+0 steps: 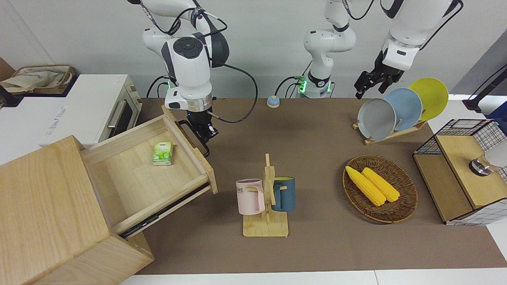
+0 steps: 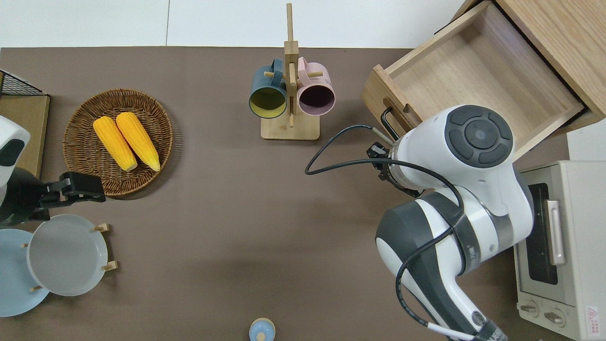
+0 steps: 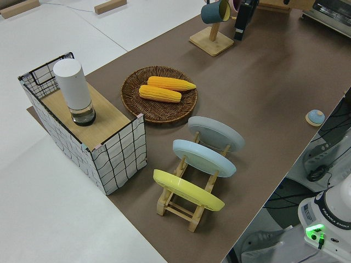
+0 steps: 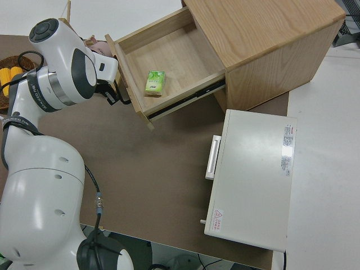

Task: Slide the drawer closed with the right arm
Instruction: 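Push the drawer with the right gripper fully into the wooden cabinet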

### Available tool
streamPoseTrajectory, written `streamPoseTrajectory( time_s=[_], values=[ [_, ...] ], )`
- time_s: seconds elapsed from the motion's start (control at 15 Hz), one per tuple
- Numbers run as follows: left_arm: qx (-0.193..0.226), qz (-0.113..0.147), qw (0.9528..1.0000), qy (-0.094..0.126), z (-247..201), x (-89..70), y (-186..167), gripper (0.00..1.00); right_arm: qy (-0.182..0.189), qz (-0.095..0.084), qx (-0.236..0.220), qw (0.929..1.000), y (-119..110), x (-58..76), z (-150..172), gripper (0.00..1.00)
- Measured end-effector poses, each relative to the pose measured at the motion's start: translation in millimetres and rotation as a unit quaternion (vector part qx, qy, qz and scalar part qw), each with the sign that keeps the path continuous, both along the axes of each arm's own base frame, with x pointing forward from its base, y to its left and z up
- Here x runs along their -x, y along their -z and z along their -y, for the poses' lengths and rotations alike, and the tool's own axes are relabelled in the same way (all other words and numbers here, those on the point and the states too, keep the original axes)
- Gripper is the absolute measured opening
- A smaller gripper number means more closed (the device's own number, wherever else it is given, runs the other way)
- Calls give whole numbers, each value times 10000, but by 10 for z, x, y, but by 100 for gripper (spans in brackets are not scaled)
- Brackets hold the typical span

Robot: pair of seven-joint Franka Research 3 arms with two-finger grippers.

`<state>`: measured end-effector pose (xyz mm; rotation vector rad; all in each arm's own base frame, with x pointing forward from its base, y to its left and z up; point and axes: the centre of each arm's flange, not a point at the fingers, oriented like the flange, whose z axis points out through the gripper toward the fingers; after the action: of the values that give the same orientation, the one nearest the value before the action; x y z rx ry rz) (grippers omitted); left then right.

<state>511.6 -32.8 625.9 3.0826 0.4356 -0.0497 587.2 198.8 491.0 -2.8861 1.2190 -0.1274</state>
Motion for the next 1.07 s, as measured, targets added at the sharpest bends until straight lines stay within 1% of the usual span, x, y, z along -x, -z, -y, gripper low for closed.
streamPoseTrajectory(
  time_s=[0.07, 0.27, 0.4, 0.53, 0.67, 0.8, 1.07],
  values=[
    [0, 0, 10000, 0, 0, 0, 0, 100, 7, 64, 26, 10000, -24, -78, 32, 1],
    [0, 0, 10000, 0, 0, 0, 0, 100, 152, 126, 59, 9998, -6, -287, 243, 1],
    [0, 0, 10000, 0, 0, 0, 0, 100, 284, 171, 134, 9994, 14, -447, 532, 1],
    [0, 0, 10000, 0, 0, 0, 0, 100, 385, 190, 187, 9989, 42, -579, 843, 1],
    [0, 0, 10000, 0, 0, 0, 0, 100, 443, 212, 184, 9986, 42, -685, 1141, 1],
    [0, 0, 10000, 0, 0, 0, 0, 100, 407, 228, 181, 9987, 37, -769, 1430, 1],
    [0, 0, 10000, 0, 0, 0, 0, 100, 381, 323, 165, 9986, 19, -859, 1686, 1]
  ],
)
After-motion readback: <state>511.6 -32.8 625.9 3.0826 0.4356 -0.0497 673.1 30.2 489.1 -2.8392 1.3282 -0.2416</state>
